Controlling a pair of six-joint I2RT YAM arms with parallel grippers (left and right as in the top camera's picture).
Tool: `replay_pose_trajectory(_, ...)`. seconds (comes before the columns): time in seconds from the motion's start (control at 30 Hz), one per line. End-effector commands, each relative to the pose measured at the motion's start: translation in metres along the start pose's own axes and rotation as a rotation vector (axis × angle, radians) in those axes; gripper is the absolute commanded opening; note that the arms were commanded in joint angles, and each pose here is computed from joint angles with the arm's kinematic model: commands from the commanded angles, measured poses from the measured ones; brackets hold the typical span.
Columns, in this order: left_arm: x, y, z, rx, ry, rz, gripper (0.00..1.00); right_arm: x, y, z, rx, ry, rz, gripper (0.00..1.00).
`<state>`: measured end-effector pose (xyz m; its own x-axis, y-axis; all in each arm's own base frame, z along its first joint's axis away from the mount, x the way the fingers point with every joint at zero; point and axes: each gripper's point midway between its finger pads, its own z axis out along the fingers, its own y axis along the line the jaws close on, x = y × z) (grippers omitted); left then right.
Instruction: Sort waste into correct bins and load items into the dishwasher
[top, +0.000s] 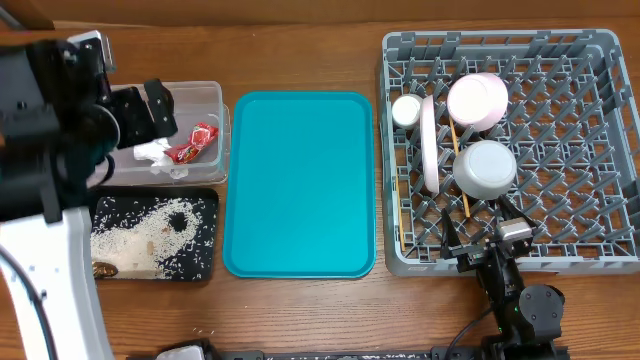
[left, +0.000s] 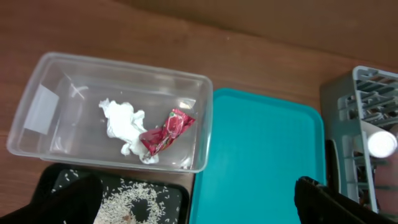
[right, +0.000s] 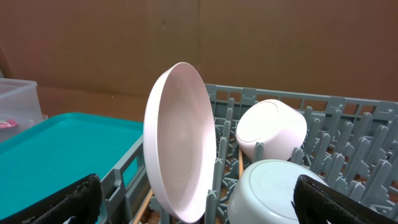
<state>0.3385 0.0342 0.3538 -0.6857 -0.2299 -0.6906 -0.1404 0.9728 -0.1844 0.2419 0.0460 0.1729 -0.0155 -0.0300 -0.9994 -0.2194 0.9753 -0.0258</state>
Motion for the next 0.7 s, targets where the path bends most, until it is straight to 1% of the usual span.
replay_pose_trajectory(0.0,0.018,0.000,-0.018,-0.028,-0.022,0.011,1.00,0.002,0.000,0.000,0.004,-0.004,-0.004,1.00)
replay_pose_trajectory(0.17,0.067,0.002,-0.023,-0.012,-0.011,0.010,1.00,0.002,0.000,0.000,0.005,-0.004,-0.004,1.00)
replay_pose_trajectory(0.3,0.099,0.008,-0.014,-0.005,-0.082,0.020,1.00,0.002,0.000,0.000,0.005,-0.004,-0.004,1.00)
replay_pose_trajectory(0.47,0.131,0.014,0.009,0.018,-0.251,0.041,1.00,0.002,0.000,0.000,0.004,-0.004,-0.004,1.00)
replay_pose_trajectory(0.67,0.141,0.016,0.018,0.085,-0.554,-0.016,1.00,0.002,0.000,0.000,0.004,-0.004,-0.004,1.00)
